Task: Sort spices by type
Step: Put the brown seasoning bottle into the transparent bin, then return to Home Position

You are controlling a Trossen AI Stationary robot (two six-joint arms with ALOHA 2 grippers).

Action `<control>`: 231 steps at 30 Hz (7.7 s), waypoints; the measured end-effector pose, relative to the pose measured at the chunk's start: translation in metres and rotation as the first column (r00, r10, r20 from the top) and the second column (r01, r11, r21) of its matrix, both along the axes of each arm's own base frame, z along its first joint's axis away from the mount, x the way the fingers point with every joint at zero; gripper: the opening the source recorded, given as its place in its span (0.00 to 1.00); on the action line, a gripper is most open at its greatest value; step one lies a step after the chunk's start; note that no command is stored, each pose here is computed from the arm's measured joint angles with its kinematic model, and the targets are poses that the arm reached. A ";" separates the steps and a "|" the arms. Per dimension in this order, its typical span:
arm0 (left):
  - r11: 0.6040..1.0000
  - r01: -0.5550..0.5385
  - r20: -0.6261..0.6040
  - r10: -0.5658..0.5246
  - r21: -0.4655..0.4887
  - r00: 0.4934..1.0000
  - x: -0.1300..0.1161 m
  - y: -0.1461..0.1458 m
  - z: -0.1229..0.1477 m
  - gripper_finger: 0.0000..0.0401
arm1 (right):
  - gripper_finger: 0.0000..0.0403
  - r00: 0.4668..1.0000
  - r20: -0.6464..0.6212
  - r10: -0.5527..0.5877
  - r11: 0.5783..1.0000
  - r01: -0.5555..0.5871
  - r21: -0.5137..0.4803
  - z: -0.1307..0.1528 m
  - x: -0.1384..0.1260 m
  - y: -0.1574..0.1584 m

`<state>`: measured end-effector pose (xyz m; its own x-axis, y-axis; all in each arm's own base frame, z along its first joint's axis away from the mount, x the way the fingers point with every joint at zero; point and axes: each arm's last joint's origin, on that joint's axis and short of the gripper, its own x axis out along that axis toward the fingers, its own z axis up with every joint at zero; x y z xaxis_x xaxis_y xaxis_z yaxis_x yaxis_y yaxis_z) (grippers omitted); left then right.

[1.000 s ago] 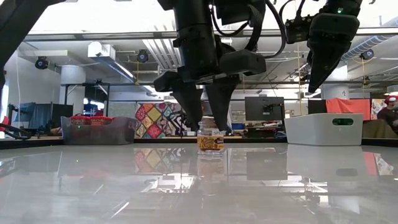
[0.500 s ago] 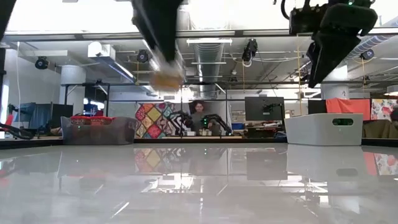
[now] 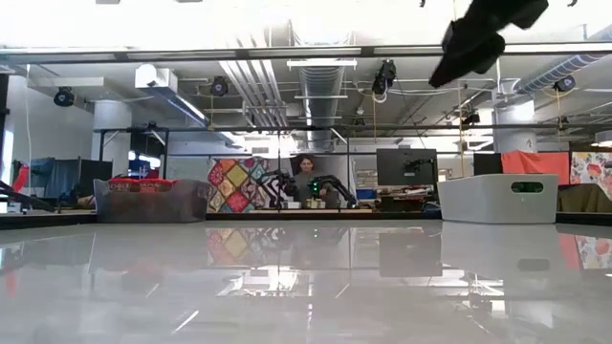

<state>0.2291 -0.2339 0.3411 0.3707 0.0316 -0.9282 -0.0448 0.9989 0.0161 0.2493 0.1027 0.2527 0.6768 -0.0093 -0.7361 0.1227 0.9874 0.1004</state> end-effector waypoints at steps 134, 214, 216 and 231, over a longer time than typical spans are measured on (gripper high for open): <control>0.987 0.108 -0.273 -0.138 -0.122 0.952 -0.121 -0.042 -0.141 0.31 | 0.81 1.000 0.003 -0.016 0.987 0.016 0.158 -0.016 0.109 0.176; 0.998 -0.014 0.629 0.049 -0.060 0.776 -0.006 0.196 -0.114 0.41 | 0.66 0.854 0.509 0.112 0.964 0.031 -0.264 -0.020 0.031 -0.021; 0.996 -0.090 0.648 0.076 -0.011 0.758 -0.005 0.203 -0.110 0.41 | 0.63 0.863 0.504 0.048 0.979 0.061 -0.197 -0.013 0.019 -0.028; 0.966 -0.256 0.722 0.204 -0.039 0.661 -0.027 0.203 -0.112 0.41 | 0.26 0.721 0.685 0.106 0.987 0.009 -0.162 -0.036 -0.083 -0.056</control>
<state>0.2018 -0.0310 0.2289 0.8919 0.2539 -0.3741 -0.2966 0.9531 -0.0601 0.1668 0.0463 0.2168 0.9979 -0.0278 -0.0584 0.0276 0.9996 -0.0048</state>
